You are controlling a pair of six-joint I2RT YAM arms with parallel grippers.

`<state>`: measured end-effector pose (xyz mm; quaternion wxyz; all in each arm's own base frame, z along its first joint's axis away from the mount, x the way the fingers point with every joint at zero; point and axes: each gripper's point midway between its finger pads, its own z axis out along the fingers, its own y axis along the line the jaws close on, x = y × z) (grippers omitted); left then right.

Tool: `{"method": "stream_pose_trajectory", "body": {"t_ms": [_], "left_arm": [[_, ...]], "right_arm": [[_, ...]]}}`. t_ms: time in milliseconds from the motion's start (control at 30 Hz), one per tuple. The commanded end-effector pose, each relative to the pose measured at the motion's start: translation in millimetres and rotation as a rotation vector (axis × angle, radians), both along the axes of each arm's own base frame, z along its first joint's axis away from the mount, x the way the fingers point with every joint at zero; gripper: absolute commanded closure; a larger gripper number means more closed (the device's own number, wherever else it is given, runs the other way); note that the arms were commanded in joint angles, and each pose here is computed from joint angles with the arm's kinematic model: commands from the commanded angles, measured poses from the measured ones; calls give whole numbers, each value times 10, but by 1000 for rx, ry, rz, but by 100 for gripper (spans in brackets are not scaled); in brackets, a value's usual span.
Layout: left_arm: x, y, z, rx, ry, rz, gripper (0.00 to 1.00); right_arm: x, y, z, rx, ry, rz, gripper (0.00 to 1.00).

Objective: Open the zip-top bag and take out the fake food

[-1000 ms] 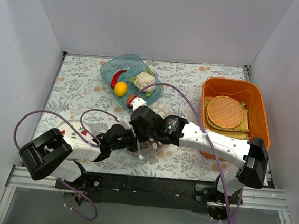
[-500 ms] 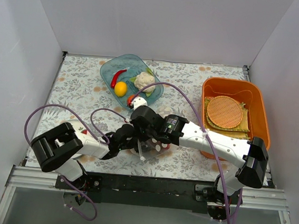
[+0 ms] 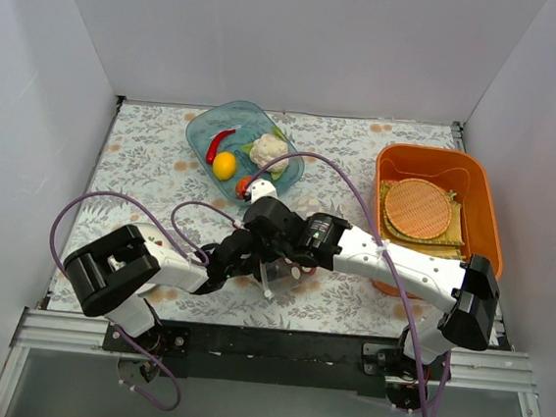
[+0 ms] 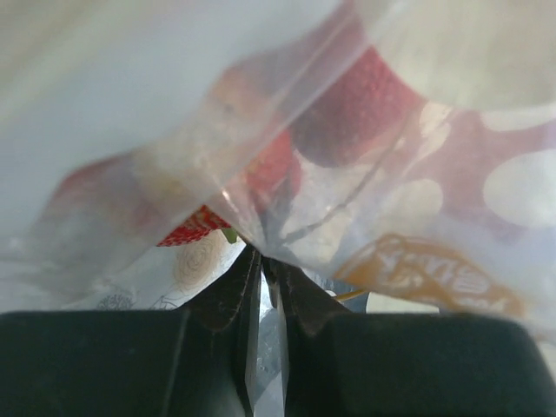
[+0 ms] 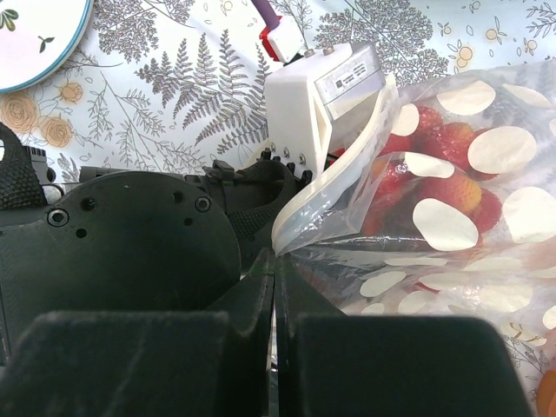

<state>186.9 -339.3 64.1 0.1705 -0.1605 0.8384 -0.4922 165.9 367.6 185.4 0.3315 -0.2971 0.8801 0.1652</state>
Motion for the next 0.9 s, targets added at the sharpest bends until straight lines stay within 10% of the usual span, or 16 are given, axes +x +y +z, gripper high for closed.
{"method": "stream_pose_trajectory", "body": {"t_ms": [0,867], "left_arm": [[80,-47,136,-17,-30,29,97],[-66,549,40,164,-74,75,100]], "right_arm": [[12,106,205,74,-32,-10,99],[36,-221,-129,-48,-43,-56,99]]}}
